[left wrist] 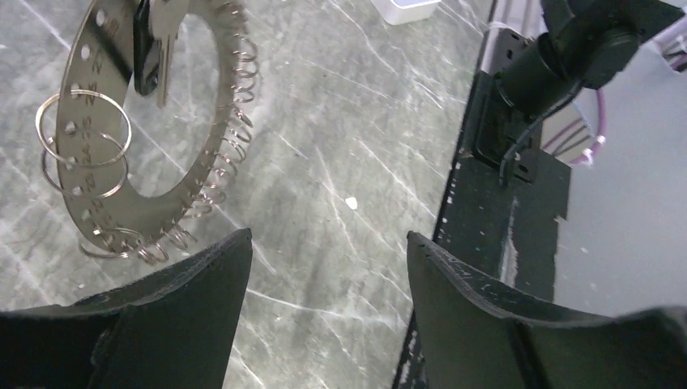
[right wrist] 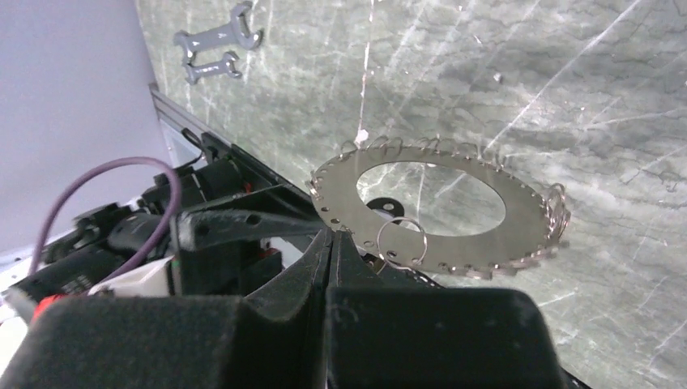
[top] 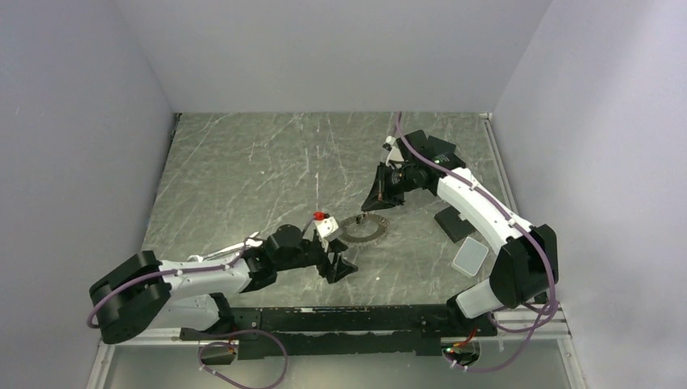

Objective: Put the keys on the keyring

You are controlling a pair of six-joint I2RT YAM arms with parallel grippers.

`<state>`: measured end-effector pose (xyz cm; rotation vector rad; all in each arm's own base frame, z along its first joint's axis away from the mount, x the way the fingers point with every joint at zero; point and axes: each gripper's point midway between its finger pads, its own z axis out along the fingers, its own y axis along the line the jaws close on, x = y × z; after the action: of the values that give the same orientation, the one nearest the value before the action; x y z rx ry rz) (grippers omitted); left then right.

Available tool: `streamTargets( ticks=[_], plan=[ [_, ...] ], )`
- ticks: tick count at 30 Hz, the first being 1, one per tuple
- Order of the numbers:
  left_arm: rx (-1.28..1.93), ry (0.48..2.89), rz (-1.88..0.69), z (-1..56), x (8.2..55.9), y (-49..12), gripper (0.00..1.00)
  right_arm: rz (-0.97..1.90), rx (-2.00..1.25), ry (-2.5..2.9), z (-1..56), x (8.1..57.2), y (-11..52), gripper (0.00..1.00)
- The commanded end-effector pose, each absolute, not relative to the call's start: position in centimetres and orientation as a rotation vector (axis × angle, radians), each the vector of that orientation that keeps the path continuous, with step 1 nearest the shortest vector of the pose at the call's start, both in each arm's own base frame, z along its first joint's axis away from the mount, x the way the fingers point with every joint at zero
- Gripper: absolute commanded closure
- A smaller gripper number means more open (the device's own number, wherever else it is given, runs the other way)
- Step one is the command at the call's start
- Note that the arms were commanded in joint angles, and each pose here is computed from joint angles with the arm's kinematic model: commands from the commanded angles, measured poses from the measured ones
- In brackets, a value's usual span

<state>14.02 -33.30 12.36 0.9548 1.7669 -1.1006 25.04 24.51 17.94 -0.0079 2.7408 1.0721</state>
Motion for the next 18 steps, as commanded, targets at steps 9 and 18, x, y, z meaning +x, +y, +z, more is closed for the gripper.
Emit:
streamTargets(
  ticks=[9, 18],
  plan=[
    [0.86, 1.349, -0.892, 17.1, 19.8, -35.4, 0.21, 1.209, 0.0, 2.624, 22.2, 24.3, 25.0, 1.0],
    [0.91, 1.252, -0.728, 19.1, 21.1, -34.7, 0.29, 1.18, 0.019, 2.622, 21.0, 23.8, 24.4, 1.0]
  ],
)
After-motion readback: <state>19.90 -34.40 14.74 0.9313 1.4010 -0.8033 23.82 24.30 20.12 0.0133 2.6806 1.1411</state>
